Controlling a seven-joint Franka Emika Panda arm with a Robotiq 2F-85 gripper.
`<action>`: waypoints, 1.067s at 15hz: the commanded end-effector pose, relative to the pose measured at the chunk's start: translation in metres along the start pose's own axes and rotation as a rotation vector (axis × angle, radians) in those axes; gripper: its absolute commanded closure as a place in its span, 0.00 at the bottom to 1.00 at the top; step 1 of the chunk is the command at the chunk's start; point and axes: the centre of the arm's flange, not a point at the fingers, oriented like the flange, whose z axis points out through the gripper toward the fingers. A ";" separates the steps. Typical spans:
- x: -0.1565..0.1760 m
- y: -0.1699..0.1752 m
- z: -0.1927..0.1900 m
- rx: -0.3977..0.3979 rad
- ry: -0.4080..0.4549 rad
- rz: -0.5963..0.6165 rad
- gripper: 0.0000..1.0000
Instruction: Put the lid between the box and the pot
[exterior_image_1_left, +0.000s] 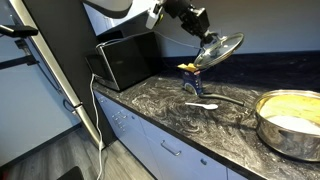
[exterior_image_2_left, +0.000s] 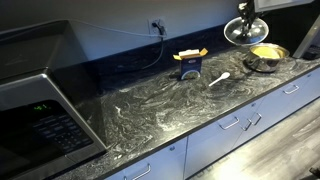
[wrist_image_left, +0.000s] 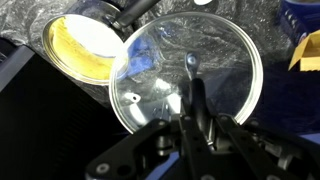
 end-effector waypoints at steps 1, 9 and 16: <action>0.037 -0.020 0.027 -0.016 0.042 0.036 0.96; 0.058 -0.024 0.113 -0.019 -0.016 0.058 0.96; 0.038 -0.025 0.175 0.044 -0.163 0.091 0.96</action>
